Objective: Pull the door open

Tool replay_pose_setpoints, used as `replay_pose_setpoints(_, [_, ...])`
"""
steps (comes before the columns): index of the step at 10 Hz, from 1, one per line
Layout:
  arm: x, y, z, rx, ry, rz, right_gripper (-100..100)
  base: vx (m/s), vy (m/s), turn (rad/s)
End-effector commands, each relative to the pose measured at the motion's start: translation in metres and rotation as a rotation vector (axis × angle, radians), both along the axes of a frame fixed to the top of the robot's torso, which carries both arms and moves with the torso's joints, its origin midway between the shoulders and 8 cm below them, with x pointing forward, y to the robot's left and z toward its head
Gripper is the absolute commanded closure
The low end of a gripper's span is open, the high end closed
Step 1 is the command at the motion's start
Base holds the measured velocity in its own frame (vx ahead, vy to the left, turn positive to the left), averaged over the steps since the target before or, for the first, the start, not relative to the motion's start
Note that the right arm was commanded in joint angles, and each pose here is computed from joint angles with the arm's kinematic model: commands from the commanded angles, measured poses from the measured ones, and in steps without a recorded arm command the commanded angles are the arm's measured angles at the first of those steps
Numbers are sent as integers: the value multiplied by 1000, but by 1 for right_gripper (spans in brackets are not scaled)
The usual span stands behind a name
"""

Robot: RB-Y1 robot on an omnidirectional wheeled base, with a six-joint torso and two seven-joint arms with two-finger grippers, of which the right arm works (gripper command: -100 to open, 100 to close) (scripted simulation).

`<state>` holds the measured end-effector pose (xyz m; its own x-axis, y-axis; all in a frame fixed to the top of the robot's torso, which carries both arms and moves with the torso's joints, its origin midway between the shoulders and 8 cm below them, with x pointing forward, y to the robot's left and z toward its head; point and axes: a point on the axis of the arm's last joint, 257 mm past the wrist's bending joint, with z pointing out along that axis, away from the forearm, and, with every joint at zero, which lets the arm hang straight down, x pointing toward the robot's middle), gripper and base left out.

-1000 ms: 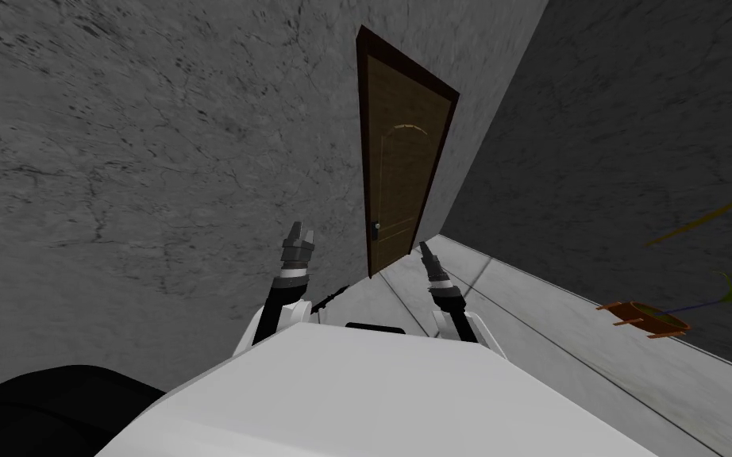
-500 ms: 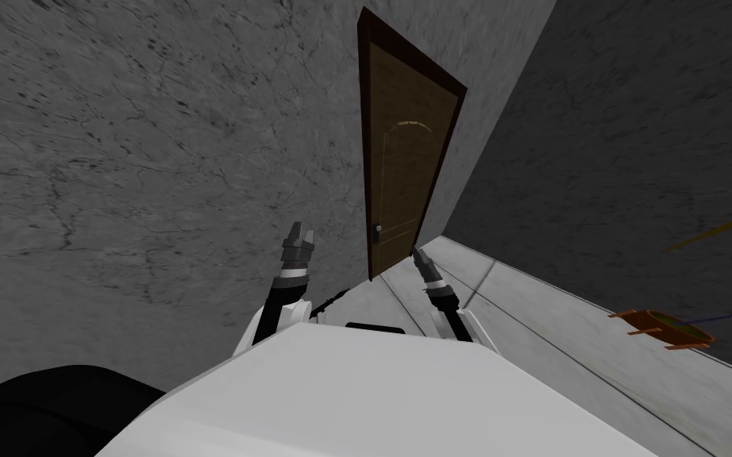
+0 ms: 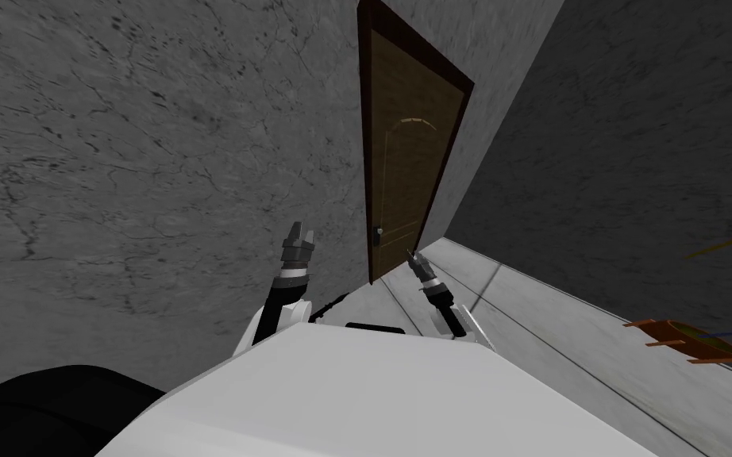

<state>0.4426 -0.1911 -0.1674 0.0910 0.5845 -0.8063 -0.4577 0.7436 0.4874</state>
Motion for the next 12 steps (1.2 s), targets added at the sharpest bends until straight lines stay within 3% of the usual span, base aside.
replay_pose_setpoints(1, [4,4,-13,-59,7,7,-100,95,9,13])
replay_pose_setpoints(12, [21,26,-82,-404,42,67,-100,99,6,12])
